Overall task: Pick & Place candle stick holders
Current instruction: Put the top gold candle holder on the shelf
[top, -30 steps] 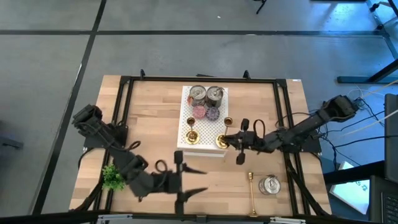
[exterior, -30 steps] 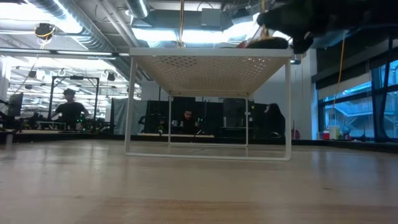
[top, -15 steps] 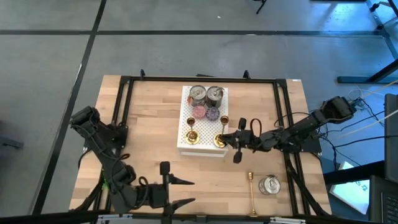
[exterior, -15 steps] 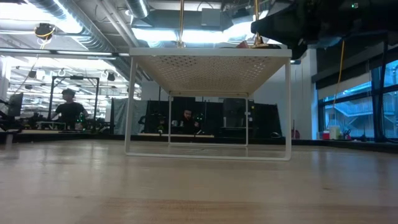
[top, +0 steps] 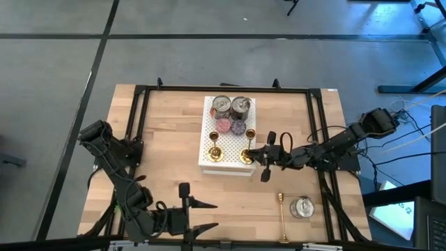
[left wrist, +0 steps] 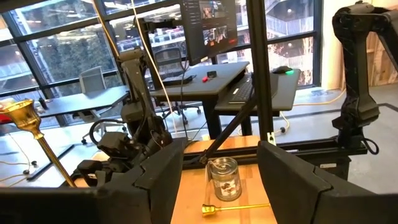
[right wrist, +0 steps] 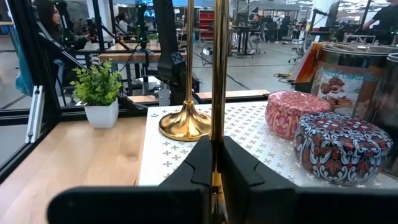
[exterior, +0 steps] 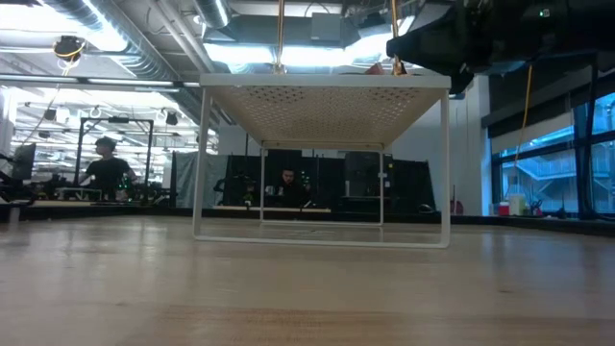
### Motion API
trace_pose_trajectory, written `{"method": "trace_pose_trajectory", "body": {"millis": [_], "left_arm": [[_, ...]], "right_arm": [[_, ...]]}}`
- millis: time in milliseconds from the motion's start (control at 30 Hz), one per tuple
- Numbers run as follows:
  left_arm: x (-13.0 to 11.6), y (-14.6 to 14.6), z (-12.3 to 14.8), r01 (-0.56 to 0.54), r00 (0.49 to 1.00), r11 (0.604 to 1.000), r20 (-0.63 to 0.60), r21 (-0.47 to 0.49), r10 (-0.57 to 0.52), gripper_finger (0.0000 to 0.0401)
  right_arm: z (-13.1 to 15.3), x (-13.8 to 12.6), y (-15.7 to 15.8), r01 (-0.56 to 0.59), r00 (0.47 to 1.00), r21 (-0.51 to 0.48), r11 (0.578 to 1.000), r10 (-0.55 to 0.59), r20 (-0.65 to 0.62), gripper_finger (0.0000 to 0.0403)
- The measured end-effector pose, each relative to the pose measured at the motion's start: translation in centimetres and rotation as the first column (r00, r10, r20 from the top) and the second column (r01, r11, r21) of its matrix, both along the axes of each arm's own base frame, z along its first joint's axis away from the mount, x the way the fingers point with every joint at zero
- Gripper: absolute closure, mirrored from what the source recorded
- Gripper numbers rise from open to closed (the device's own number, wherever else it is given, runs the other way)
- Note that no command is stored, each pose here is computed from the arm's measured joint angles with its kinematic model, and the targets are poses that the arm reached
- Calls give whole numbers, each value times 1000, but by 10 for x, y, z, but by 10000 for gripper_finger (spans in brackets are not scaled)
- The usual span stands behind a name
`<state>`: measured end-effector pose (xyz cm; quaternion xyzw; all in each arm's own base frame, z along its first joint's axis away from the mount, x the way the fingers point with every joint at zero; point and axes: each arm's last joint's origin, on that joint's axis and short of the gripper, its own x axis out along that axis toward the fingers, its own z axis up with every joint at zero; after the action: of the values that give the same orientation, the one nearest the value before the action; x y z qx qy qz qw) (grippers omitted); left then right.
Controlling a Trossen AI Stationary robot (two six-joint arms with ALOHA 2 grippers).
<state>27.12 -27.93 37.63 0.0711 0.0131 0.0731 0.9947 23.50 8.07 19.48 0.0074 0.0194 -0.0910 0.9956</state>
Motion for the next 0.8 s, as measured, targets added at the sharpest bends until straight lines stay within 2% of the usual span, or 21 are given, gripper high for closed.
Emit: {"method": "trace_pose_trajectory", "body": {"millis": [633, 800], "left_arm": [[1, -1, -2, 0, 1000, 1000, -4, 5, 0, 199], [1, -1, -2, 0, 1000, 1000, -5, 5, 0, 198]], "right_arm": [[-1, 0, -3, 42, 999, -6, 999, -42, -10, 390], [-1, 0, -2, 34, 999, -2, 999, -34, -13, 358]]}}
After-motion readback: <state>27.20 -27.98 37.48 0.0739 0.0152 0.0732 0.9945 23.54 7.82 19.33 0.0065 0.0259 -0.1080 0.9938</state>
